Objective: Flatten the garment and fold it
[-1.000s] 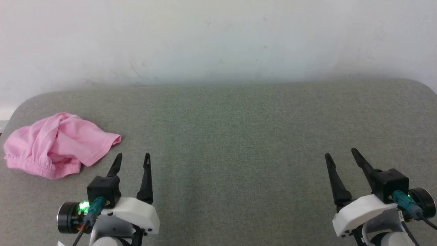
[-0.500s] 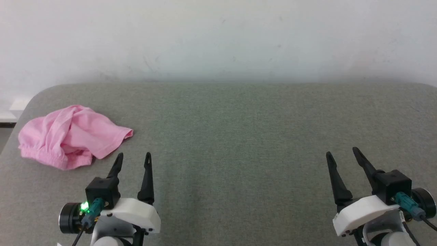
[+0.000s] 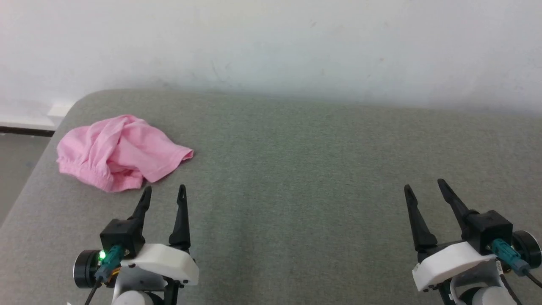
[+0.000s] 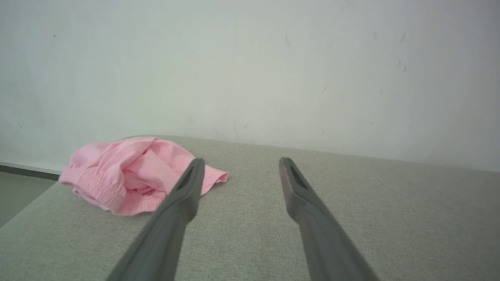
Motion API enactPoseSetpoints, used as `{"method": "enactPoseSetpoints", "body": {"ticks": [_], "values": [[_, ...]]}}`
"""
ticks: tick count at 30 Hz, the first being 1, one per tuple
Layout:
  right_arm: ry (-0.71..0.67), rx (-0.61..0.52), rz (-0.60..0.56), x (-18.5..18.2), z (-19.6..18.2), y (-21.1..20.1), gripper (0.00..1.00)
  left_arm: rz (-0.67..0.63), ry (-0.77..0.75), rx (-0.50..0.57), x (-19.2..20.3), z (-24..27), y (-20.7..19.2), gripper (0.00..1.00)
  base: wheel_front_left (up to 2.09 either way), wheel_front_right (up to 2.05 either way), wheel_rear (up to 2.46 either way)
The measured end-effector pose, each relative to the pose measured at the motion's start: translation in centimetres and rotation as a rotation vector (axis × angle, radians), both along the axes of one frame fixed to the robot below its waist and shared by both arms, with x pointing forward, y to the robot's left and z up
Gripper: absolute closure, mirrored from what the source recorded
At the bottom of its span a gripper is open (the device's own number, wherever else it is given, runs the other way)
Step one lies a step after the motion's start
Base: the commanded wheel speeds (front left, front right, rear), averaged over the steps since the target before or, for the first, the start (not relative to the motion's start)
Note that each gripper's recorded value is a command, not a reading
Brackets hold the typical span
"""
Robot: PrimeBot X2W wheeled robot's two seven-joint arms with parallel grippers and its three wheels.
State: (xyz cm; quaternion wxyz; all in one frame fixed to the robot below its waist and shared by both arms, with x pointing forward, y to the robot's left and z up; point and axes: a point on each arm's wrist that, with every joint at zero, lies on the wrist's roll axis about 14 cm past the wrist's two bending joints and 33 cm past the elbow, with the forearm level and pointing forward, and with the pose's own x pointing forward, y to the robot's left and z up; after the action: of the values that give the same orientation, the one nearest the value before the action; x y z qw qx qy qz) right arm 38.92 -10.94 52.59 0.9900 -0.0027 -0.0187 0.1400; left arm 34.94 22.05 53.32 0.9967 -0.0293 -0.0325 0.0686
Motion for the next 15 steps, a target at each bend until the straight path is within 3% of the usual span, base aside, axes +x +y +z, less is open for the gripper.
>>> {"method": "enactPoseSetpoints", "body": {"ticks": [15], "values": [[-0.037,0.014,0.131,0.9,0.9,4.6,0.0,0.123,-0.014,-0.025,-2.8,-0.2,3.6,0.0,0.0,0.0,0.0]]}}
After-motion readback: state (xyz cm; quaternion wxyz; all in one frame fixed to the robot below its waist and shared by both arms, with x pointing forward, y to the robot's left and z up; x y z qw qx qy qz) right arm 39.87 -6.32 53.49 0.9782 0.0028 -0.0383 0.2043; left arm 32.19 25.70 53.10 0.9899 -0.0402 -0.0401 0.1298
